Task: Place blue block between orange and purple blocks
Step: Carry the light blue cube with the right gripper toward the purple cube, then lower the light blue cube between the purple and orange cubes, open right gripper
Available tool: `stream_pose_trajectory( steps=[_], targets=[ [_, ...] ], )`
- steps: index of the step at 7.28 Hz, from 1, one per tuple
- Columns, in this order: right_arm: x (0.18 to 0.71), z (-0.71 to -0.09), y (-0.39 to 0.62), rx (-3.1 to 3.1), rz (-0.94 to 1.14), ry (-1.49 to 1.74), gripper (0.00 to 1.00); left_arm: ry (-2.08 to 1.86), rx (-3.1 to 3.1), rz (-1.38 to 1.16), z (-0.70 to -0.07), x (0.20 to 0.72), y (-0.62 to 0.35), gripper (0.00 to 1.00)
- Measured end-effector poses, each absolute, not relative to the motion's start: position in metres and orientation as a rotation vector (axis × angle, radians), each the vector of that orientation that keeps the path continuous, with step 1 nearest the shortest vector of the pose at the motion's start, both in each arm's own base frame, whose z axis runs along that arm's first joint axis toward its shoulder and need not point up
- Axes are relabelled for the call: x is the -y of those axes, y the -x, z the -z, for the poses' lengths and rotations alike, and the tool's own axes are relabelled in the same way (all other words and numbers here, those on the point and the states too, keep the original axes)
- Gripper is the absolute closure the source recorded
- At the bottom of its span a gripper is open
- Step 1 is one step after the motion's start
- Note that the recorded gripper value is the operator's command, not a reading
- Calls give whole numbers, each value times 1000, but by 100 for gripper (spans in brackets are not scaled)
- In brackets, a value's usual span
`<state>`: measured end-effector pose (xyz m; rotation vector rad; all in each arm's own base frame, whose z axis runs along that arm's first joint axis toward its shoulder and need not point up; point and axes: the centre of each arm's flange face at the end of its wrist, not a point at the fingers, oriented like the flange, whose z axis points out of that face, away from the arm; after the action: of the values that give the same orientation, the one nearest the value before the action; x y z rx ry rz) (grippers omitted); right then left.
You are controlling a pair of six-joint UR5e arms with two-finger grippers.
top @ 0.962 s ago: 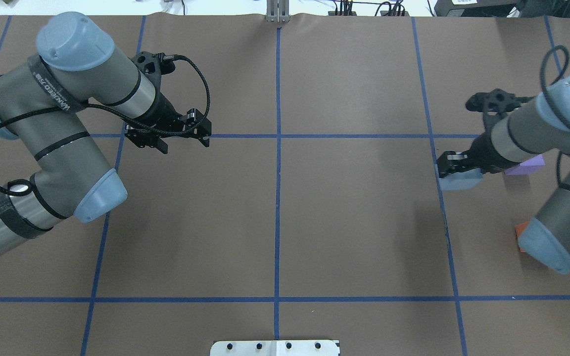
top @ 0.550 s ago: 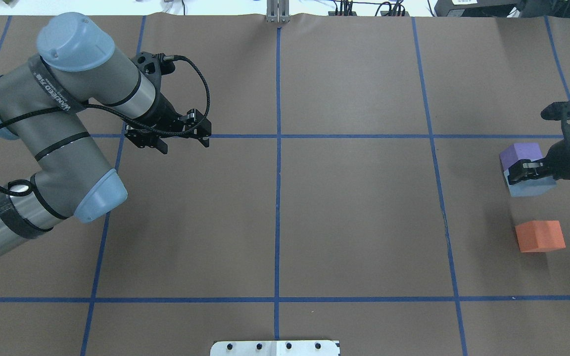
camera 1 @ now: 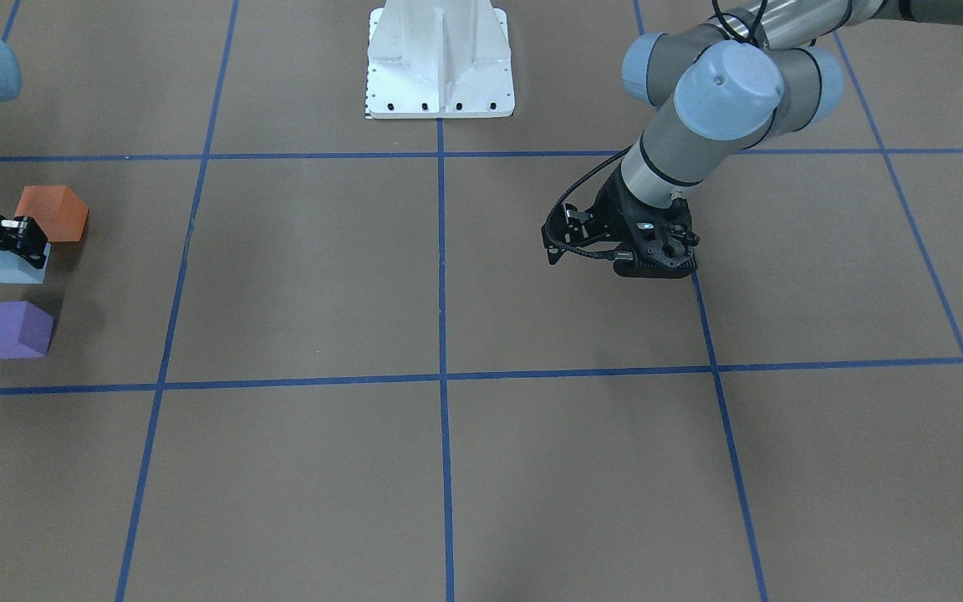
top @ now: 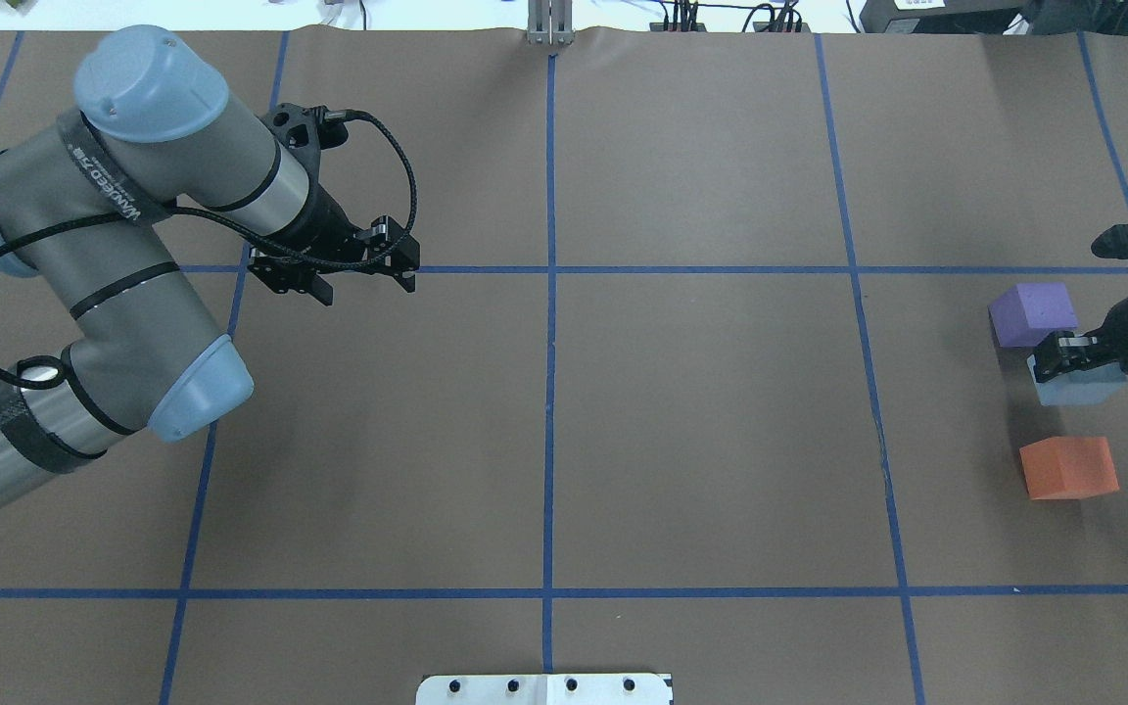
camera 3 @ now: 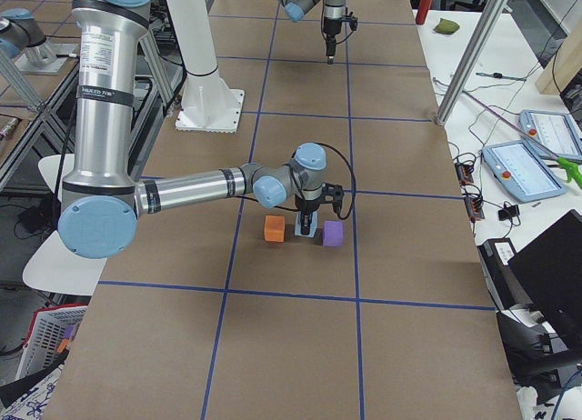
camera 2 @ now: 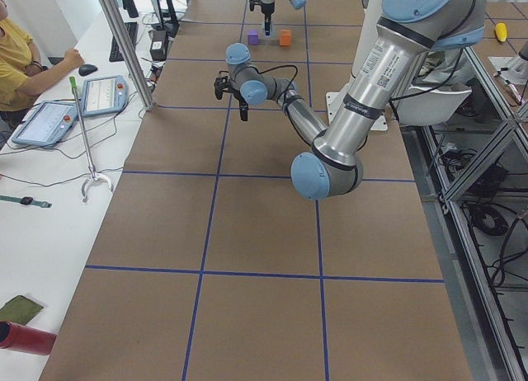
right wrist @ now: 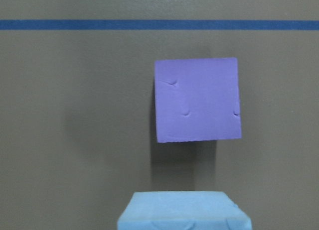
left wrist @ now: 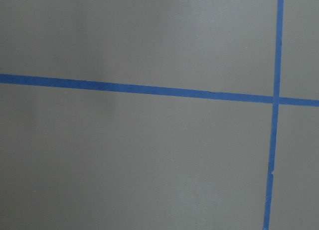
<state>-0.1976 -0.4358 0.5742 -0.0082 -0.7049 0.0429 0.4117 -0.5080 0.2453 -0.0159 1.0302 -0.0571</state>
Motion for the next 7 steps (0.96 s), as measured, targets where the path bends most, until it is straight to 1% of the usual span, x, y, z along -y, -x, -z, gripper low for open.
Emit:
stream_pose_trajectory(
  steps=[7],
  targets=[
    [451,-587,224,709,-17,13,100,14,-1034,56,-243,506,-411,1]
  ],
)
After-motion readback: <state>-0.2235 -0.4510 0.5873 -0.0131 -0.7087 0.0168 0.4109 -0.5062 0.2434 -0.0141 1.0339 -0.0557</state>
